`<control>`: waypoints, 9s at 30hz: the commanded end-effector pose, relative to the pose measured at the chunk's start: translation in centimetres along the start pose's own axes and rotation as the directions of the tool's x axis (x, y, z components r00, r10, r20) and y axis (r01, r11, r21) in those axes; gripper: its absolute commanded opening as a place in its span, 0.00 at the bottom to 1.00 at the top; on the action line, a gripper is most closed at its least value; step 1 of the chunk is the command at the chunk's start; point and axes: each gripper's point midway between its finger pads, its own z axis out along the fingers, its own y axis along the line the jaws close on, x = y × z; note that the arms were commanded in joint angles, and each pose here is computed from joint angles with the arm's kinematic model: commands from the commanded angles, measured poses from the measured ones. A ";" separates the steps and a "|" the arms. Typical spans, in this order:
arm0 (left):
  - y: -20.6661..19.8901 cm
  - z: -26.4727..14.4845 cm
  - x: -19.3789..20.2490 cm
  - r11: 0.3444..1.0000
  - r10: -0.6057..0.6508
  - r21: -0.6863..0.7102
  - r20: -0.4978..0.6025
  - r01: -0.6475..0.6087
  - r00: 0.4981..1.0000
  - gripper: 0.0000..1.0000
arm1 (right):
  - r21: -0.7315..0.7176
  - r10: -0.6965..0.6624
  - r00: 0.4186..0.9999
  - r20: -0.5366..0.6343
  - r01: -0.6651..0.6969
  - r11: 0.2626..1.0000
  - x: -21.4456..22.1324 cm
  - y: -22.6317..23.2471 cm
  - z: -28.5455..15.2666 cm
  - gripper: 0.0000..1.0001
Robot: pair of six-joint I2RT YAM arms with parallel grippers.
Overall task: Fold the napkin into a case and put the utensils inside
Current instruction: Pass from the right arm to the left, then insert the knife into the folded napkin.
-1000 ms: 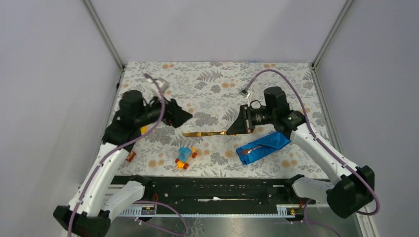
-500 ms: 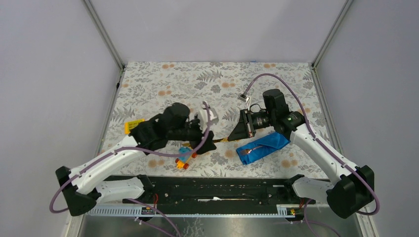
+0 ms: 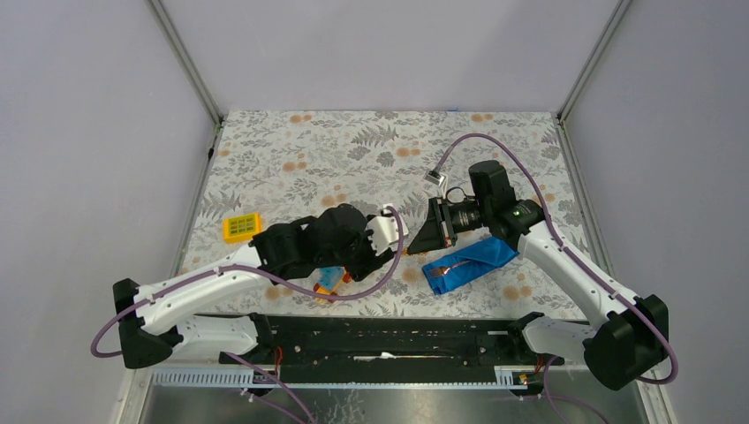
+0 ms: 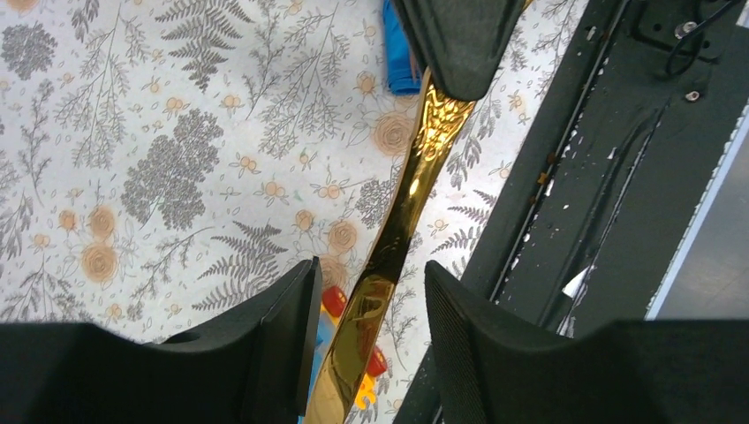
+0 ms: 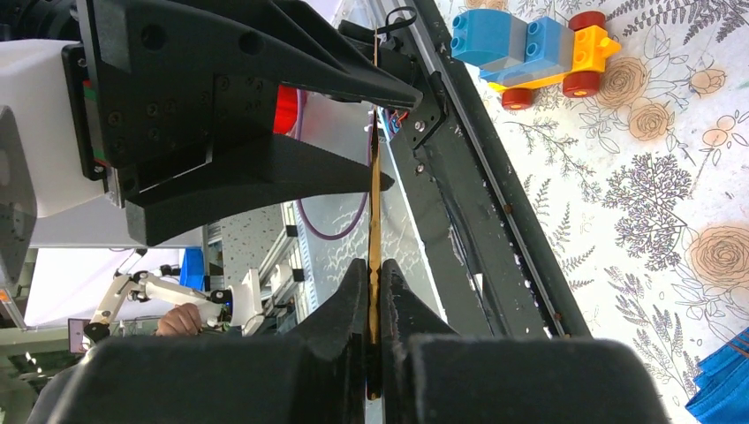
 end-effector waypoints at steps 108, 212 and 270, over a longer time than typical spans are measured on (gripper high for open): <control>-7.0 22.6 -1.2 0.925 -0.241 0.183 -0.397 0.333 0.886 0.00 | 0.796 -0.535 0.593 0.601 -0.386 0.466 -3.1 -0.9 -24.8 1.00; -7.4 18.2 7.5 0.971 -0.237 -0.073 -0.308 0.226 0.921 0.40 | 0.625 0.139 0.710 0.691 -0.683 0.379 -0.3 -27.6 -19.1 0.77; -6.2 22.5 0.8 0.981 -0.174 -0.121 -0.203 0.152 0.964 0.00 | 0.601 0.215 0.688 0.694 -0.717 0.354 0.8 -29.3 -18.1 0.52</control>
